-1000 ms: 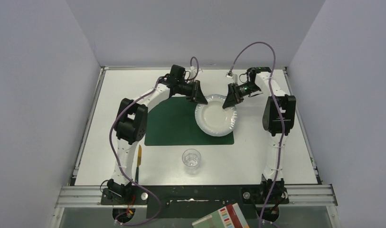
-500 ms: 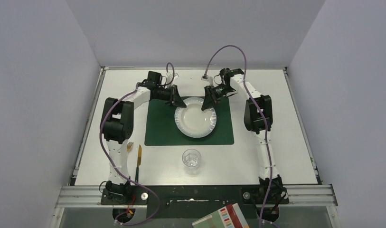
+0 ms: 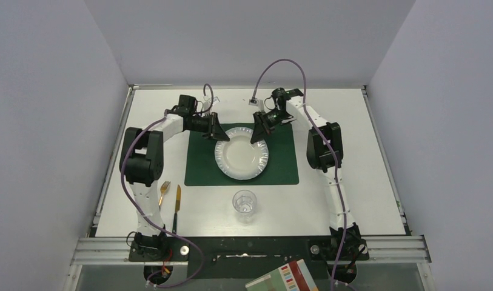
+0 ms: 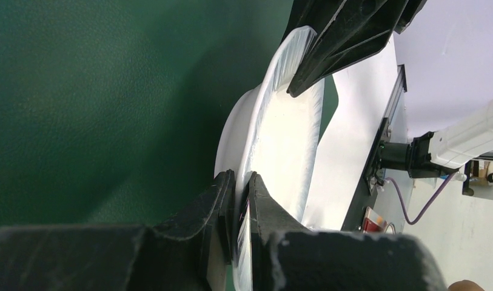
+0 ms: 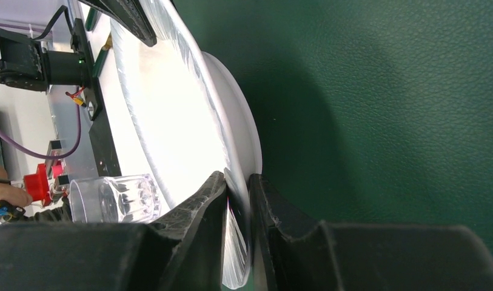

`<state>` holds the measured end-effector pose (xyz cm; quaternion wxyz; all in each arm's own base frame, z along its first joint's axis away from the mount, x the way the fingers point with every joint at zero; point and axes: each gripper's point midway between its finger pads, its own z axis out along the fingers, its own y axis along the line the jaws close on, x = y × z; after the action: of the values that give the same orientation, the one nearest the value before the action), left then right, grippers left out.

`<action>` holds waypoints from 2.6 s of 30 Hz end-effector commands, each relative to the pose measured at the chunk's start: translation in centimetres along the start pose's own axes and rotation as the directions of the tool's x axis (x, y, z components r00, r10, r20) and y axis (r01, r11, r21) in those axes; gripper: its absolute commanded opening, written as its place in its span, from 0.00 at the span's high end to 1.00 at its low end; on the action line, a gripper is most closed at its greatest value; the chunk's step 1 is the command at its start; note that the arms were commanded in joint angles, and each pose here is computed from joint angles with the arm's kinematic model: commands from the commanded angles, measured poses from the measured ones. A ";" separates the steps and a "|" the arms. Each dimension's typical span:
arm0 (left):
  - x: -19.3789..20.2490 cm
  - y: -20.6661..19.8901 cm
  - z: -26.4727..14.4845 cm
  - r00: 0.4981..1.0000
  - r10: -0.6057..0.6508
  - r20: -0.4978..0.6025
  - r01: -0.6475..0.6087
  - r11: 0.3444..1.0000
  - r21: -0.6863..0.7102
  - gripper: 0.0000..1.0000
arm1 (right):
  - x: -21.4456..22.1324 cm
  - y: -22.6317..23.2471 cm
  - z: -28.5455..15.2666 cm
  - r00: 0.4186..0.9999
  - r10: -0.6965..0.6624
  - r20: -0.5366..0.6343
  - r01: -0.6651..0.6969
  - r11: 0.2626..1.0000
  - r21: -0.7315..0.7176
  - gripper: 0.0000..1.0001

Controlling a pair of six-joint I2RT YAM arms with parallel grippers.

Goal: Set the dinner table for one person
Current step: Move the napkin to the center of the board, then place the plate on the napkin.

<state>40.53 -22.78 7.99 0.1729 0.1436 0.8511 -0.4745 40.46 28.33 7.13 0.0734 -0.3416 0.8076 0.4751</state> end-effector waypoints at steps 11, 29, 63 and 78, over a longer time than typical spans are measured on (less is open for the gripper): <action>1.8 5.5 -4.8 0.999 -0.042 0.025 0.047 0.975 -0.219 1.00 | 0.3 0.8 -2.4 0.998 0.062 -0.016 -0.061 0.997 0.039 1.00; 3.6 6.3 -4.2 0.997 -0.079 0.001 0.077 0.974 -0.213 1.00 | 0.9 1.0 -2.3 0.997 0.061 -0.036 -0.059 0.997 0.053 1.00; 4.1 1.2 -6.0 0.997 -0.070 -0.041 0.064 0.991 -0.120 1.00 | 3.7 8.9 -4.1 0.986 0.090 -0.142 -0.083 0.995 0.058 1.00; 5.8 5.2 -4.0 0.990 -0.110 -0.083 0.096 0.983 -0.159 1.00 | 4.9 6.0 -3.4 0.975 0.132 -0.180 -0.117 0.989 0.092 1.00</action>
<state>35.28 -21.09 8.26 0.1196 0.1555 0.8370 -0.5109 34.29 28.70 9.14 0.0113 -0.3674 0.8209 0.4370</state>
